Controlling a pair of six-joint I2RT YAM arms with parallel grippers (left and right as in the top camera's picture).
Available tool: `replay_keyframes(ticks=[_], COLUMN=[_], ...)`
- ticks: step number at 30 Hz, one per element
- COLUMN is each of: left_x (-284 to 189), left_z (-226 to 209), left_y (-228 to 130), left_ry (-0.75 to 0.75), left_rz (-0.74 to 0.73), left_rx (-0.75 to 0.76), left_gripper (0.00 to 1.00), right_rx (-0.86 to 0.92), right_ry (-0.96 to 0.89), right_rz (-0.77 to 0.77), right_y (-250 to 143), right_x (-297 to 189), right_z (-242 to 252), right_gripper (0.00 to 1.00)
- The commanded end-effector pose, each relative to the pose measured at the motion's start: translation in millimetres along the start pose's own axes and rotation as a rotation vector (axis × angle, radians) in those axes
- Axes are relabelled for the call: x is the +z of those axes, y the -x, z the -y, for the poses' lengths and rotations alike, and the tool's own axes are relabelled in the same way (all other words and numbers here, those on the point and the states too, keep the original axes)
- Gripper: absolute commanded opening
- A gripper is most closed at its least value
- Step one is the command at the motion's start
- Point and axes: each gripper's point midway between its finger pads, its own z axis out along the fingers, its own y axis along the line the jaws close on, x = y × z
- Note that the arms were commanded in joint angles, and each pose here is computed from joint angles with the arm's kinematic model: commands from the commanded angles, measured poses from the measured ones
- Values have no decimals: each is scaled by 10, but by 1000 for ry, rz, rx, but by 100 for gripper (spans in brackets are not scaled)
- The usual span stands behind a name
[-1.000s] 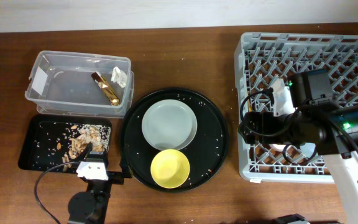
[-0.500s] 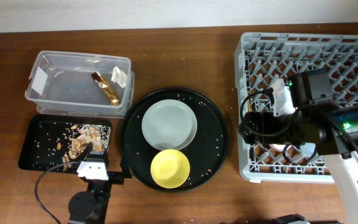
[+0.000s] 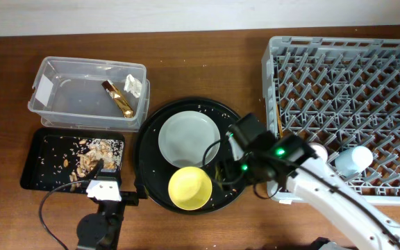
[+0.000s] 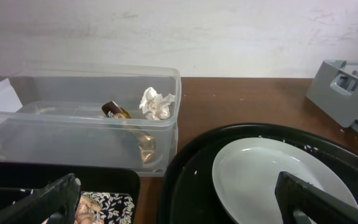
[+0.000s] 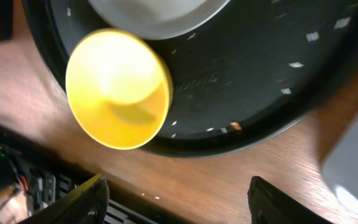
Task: Sort waste into correct bins and load items into the dishwasher rack
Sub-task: 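Grasp the yellow bowl with the right gripper and place it in the rack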
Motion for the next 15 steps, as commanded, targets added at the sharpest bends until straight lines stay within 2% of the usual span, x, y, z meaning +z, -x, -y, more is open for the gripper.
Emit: replay_keyframes(ticks=[1, 5, 8, 10, 12, 15], left_x=[6, 6, 6, 6, 6, 6], left_z=[5, 4, 4, 4, 4, 4], left_y=[-23, -23, -23, -23, -23, -23], left_ry=[-6, -6, -5, -6, -6, -6], left_rz=[3, 3, 3, 3, 3, 3], left_rx=[11, 11, 11, 11, 11, 11], left_gripper=[99, 100, 100, 100, 99, 99], right_rx=[-16, 75, 118, 127, 125, 116], right_ry=[18, -55, -96, -98, -94, -97], right_rz=[-33, -53, -149, -187, -185, -142], right_y=[-92, 56, -80, -140, -139, -63], right_x=[359, 913, 1179, 1260, 1230, 1011], right_z=[-232, -159, -58, -41, -54, -43], right_gripper=[68, 57, 50, 33, 6, 4])
